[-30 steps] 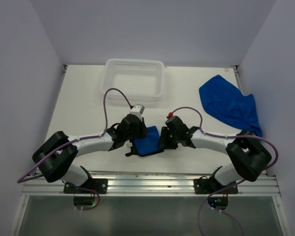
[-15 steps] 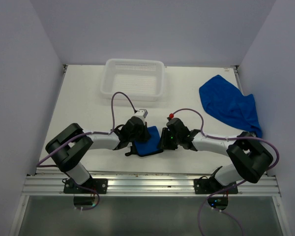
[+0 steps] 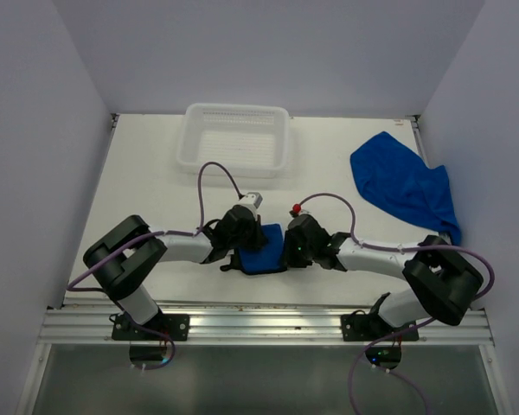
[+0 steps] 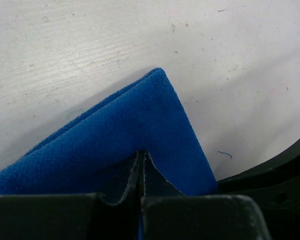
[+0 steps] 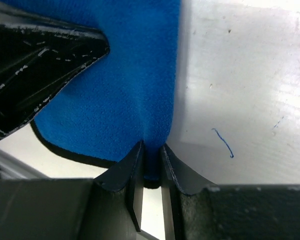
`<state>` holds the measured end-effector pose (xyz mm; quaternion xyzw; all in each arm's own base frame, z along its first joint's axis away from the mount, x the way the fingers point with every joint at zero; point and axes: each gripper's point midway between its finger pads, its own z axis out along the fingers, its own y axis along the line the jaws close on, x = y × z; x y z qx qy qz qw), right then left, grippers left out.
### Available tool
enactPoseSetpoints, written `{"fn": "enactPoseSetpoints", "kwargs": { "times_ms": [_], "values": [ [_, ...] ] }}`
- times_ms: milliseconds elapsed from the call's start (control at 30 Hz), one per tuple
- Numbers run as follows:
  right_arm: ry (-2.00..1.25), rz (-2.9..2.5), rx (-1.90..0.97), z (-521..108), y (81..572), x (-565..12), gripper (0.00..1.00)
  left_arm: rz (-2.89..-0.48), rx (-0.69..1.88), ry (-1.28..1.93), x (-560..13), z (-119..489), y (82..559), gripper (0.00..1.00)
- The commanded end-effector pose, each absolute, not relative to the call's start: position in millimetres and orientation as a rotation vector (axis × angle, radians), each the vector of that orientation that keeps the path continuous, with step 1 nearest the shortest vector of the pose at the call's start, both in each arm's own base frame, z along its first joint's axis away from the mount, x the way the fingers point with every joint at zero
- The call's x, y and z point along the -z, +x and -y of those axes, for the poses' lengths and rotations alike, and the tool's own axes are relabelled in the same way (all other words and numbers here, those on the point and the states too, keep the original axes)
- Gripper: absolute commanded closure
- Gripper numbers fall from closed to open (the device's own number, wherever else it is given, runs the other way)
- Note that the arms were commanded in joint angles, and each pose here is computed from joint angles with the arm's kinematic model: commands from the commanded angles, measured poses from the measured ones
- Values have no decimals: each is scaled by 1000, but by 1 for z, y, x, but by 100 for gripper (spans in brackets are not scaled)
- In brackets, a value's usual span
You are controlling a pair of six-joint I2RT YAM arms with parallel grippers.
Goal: Roll the towels
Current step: Roll the towel
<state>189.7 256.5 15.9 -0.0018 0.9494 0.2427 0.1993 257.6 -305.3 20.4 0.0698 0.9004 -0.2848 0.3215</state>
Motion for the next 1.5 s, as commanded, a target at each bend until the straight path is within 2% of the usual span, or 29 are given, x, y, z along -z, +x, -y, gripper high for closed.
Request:
{"fn": "enactPoseSetpoints", "kwargs": {
  "times_ms": [0, 100, 200, 300, 333, 433, 533, 667, 800, 900, 1000, 1133, 1233, 1467],
  "values": [
    [-152, -2726, -351, -220, 168, 2, 79, -2330, 768, 173, -35, 313, 264, 100],
    [-199, -2699, -287, -223, 166, -3, 83, -2323, 775, 168, -41, 314, 265, 100],
    [-208, -2690, -233, -219, 165, -2, 92, -2330, 783, 134, -48, 314, 265, 100],
    [-227, -2674, -186, -215, 166, -2, 94, -2336, 843, 89, -58, 313, 264, 100],
    [-232, -2665, -181, -214, 167, -3, 95, -2334, 864, 86, -61, 314, 264, 89],
    [-260, -2647, -172, -214, 169, -8, 98, -2305, 907, 73, -76, 315, 266, 72],
    [-286, -2615, -136, -210, 174, -18, 99, -2288, 939, 76, -87, 318, 267, 65],
    [-332, -2589, -67, -203, 180, -30, 100, -2273, 976, 71, -94, 323, 269, 64],
    [-369, -2571, -30, -202, 185, -42, 100, -2276, 1030, 70, -91, 330, 266, 71],
    [-404, -2553, -10, -200, 188, -51, 100, -2279, 1077, 78, -90, 337, 264, 72],
    [-427, -2528, 8, -196, 190, -55, 100, -2286, 1102, 75, -92, 343, 266, 68],
    [-430, -2473, 6, -190, 194, -56, 100, -2283, 1148, 57, -108, 353, 270, 54],
    [-430, -2442, -16, -189, 194, -56, 100, -2275, 1179, 66, -121, 362, 274, 48],
    [-444, -2415, -2, -183, 196, -56, 100, -2277, 1230, 72, -133, 376, 279, 40]
  ]
}}
